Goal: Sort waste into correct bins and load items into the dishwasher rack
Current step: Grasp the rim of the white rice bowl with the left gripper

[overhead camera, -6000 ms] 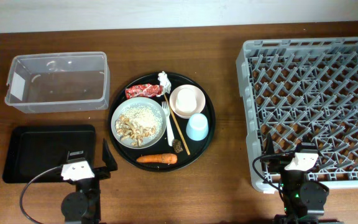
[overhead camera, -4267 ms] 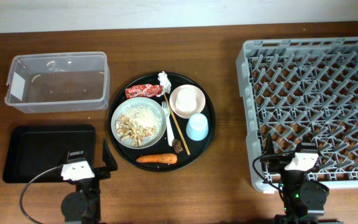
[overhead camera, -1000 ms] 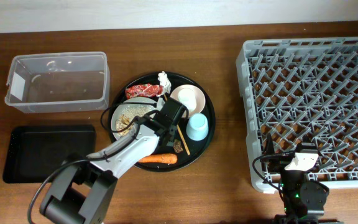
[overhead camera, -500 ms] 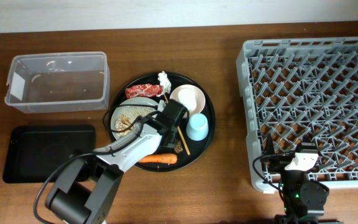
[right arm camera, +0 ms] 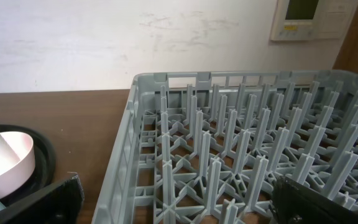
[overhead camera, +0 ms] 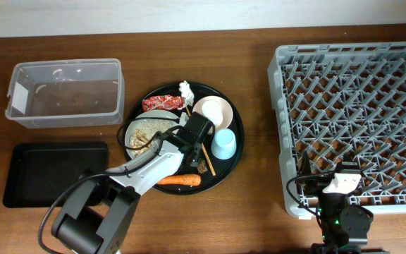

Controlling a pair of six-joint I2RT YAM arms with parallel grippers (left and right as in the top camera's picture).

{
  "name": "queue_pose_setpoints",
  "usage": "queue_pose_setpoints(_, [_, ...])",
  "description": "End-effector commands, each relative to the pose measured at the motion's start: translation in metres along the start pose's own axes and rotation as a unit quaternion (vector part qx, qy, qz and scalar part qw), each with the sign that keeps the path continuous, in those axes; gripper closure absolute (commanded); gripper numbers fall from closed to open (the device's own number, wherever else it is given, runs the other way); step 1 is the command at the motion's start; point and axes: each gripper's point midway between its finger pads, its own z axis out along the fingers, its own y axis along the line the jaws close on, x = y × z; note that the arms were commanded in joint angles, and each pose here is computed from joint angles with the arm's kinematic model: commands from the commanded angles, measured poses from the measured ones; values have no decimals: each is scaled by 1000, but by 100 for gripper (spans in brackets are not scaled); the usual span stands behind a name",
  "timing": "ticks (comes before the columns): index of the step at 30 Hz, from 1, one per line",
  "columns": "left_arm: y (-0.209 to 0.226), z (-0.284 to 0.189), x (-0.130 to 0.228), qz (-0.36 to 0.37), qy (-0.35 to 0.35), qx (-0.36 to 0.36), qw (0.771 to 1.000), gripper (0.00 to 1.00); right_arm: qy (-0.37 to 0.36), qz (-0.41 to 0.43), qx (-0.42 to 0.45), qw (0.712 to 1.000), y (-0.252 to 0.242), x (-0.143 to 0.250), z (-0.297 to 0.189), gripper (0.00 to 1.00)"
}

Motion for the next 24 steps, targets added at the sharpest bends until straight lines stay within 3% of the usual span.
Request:
queue_pose_setpoints(1, [8,1,-3,1,-7,-27,1000,58,3,1,7,1000,-3,3,0,1])
queue_pose_setpoints(9, [3,-2,-12,-3,-19,-14,1000,59,3,1,8,1000,-3,3,0,1])
queue_pose_setpoints(20, [-11,-1,-15,29,-22,25,999,74,3,1,7,1000,-3,3,0,1])
queue_pose_setpoints(24, [-17,0,-12,43,-17,39,998,75,3,1,8,1000,-3,3,0,1])
